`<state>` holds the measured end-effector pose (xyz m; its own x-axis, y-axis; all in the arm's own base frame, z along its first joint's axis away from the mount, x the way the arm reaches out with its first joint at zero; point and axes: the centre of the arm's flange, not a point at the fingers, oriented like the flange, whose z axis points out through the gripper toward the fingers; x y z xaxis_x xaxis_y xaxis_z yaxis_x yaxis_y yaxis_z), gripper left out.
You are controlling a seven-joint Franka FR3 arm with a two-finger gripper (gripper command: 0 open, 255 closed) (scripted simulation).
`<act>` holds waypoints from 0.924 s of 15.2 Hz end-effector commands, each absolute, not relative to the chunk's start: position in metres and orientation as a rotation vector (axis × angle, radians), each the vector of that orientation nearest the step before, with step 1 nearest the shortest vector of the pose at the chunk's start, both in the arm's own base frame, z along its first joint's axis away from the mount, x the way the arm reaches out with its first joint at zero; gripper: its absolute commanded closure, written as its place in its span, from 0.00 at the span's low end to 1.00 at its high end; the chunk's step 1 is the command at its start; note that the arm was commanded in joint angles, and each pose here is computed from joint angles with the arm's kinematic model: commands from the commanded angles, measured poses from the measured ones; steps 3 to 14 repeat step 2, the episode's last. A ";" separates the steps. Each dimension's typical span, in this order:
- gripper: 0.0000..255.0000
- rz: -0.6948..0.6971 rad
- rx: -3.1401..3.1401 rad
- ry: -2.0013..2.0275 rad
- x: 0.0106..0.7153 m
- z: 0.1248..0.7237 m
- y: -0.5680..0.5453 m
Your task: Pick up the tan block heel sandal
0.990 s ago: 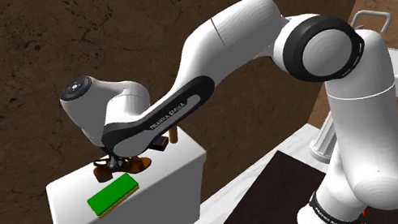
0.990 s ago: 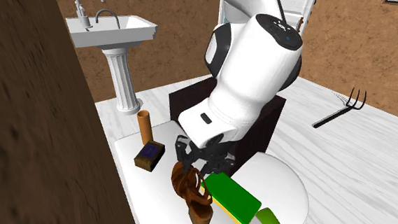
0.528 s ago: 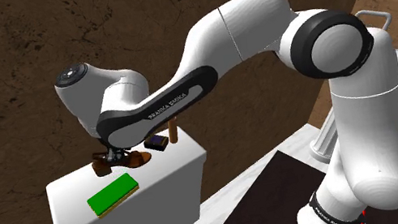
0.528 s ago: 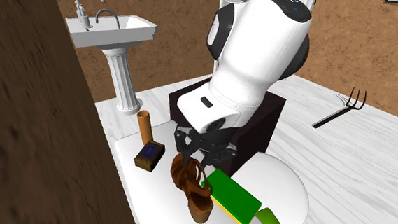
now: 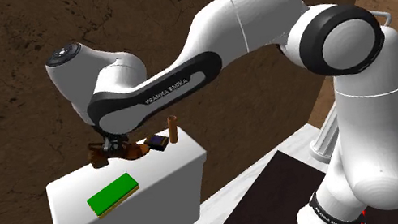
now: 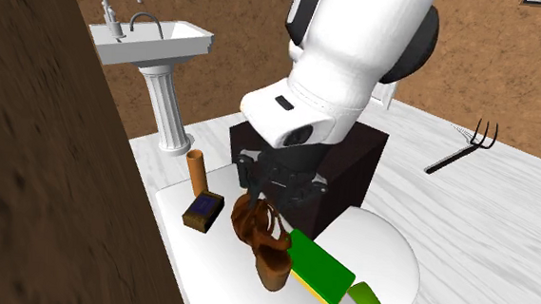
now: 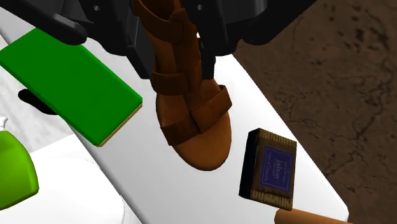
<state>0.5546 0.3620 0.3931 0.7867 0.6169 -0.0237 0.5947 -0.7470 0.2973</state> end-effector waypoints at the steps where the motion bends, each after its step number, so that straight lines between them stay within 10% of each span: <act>1: 1.00 0.110 2.689 0.934 0.555 0.400 0.362; 14: 1.00 0.110 2.689 0.934 0.555 0.400 0.362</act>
